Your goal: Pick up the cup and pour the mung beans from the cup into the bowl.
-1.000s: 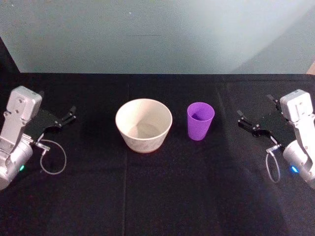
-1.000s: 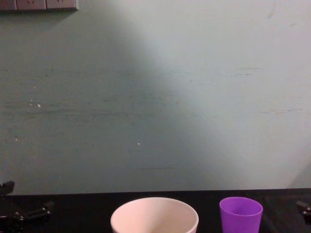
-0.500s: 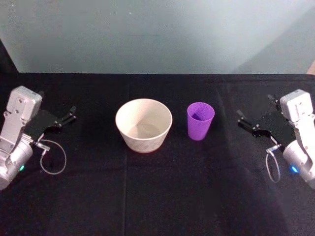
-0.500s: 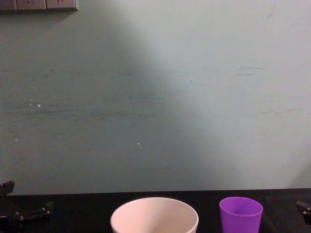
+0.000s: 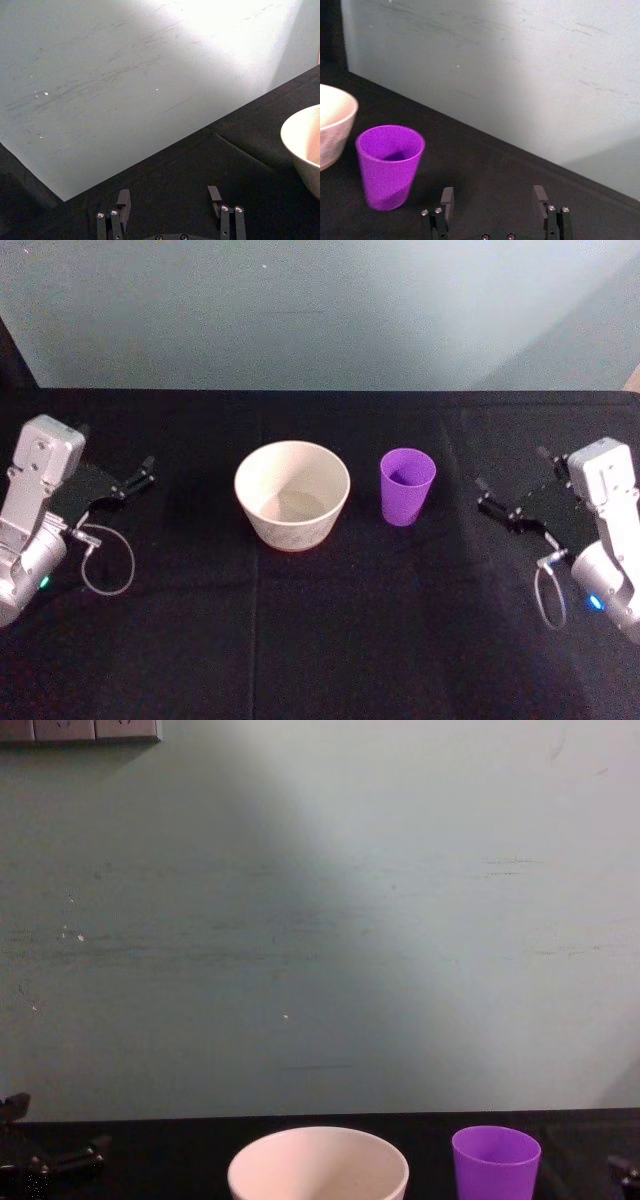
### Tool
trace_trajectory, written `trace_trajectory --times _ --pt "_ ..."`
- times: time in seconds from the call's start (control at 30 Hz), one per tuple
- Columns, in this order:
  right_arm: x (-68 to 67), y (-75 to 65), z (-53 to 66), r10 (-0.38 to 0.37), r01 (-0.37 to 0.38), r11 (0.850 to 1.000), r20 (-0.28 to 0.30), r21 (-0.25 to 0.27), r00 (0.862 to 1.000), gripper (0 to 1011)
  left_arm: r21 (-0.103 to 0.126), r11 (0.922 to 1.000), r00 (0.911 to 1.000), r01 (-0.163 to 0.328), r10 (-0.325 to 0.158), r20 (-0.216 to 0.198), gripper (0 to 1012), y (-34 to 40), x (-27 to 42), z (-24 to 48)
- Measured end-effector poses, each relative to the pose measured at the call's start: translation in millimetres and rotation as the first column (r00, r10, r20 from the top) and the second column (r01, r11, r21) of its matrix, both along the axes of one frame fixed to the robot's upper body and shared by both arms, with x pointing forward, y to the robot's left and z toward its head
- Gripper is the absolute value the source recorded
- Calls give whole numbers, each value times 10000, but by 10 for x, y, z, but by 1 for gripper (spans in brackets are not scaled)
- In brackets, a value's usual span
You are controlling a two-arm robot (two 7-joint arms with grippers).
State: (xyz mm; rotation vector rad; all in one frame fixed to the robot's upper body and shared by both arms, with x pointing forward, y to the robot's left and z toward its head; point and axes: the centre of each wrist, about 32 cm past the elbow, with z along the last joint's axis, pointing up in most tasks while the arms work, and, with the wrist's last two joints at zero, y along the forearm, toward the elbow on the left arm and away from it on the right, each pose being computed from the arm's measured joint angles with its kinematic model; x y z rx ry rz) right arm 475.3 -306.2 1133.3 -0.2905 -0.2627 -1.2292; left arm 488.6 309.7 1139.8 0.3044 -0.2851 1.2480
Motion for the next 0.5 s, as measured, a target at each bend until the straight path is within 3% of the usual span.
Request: trace_trajectory --times 0.5 --pt "-162 191 -93 993 -945 9912 -489 928 9939 1003 0 10000 10000 0 0 0 1000 0 0 0"
